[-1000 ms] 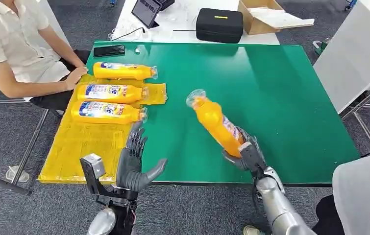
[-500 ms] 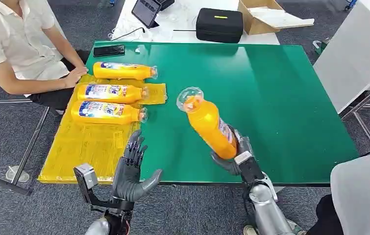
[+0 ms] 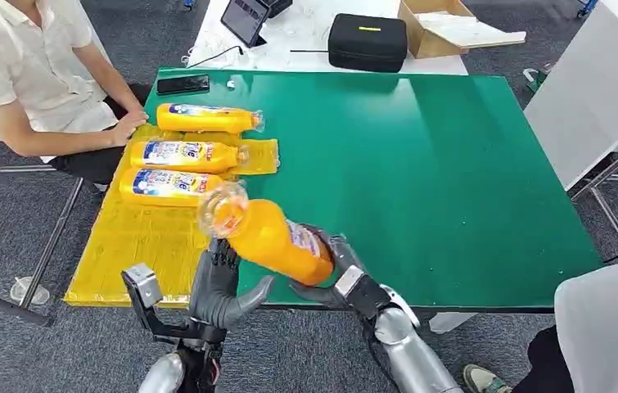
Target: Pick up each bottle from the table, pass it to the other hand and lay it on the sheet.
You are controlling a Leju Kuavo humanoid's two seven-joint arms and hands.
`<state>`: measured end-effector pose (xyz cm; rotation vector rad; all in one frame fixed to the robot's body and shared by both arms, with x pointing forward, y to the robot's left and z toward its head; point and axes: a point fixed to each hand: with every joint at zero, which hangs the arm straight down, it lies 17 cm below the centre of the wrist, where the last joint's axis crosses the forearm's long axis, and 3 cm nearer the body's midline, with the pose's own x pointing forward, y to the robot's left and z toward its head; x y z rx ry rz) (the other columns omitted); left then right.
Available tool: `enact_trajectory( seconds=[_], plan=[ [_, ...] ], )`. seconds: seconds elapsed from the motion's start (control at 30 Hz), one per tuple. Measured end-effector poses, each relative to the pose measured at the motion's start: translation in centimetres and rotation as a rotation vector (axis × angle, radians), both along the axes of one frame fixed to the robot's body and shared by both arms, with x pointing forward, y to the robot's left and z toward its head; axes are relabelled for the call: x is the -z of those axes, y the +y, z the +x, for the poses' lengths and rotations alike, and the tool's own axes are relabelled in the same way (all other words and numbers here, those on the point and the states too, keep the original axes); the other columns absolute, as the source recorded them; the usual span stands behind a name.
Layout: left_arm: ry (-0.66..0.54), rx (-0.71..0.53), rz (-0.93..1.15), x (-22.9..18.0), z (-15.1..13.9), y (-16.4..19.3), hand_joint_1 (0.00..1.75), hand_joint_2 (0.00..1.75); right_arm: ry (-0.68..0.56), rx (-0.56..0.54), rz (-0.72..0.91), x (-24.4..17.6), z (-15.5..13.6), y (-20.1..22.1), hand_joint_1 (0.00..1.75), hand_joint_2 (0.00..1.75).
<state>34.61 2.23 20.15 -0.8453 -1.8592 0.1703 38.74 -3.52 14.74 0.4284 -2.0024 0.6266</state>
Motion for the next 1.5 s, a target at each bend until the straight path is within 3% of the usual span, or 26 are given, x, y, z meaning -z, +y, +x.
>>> enact_trajectory(
  seconds=[0.17,0.7,0.77,1.37,1.4,1.43,1.47,1.5],
  plan=[
    [-0.047,-0.051,0.01,-1.2,0.9,0.5,0.0,1.75,-0.004,-0.05,0.013,-0.7,-0.7,1.8,1.75,1.75],
    [-0.086,-0.031,-0.016,-2.7,1.2,0.0,0.0,1.75,0.004,-0.078,-0.006,-1.6,0.1,3.0,1.75,1.75],
    [-0.097,-0.028,-0.008,-2.7,1.1,-0.1,0.0,1.75,0.015,-0.077,-0.007,-1.5,0.3,3.1,1.66,1.75],
    [-0.139,0.002,0.015,-3.3,1.2,-0.7,0.0,1.75,-0.014,-0.056,-0.185,0.3,1.6,3.8,1.68,1.75],
    [-0.14,0.002,0.014,-3.4,1.2,-0.7,0.21,1.75,-0.016,-0.057,-0.187,0.3,1.7,3.8,1.66,1.75],
    [-0.14,0.003,0.014,-3.4,1.2,-0.7,1.48,1.75,-0.016,-0.058,-0.189,0.3,1.7,3.9,1.66,1.75],
    [-0.14,0.003,0.014,-3.4,1.2,-0.7,1.75,1.75,-0.016,-0.059,-0.19,0.3,1.7,3.9,1.66,1.75],
    [-0.139,0.006,0.015,-3.3,1.2,-0.8,1.75,1.75,-0.016,-0.06,-0.191,0.3,1.7,3.9,1.64,1.75]
  ],
)
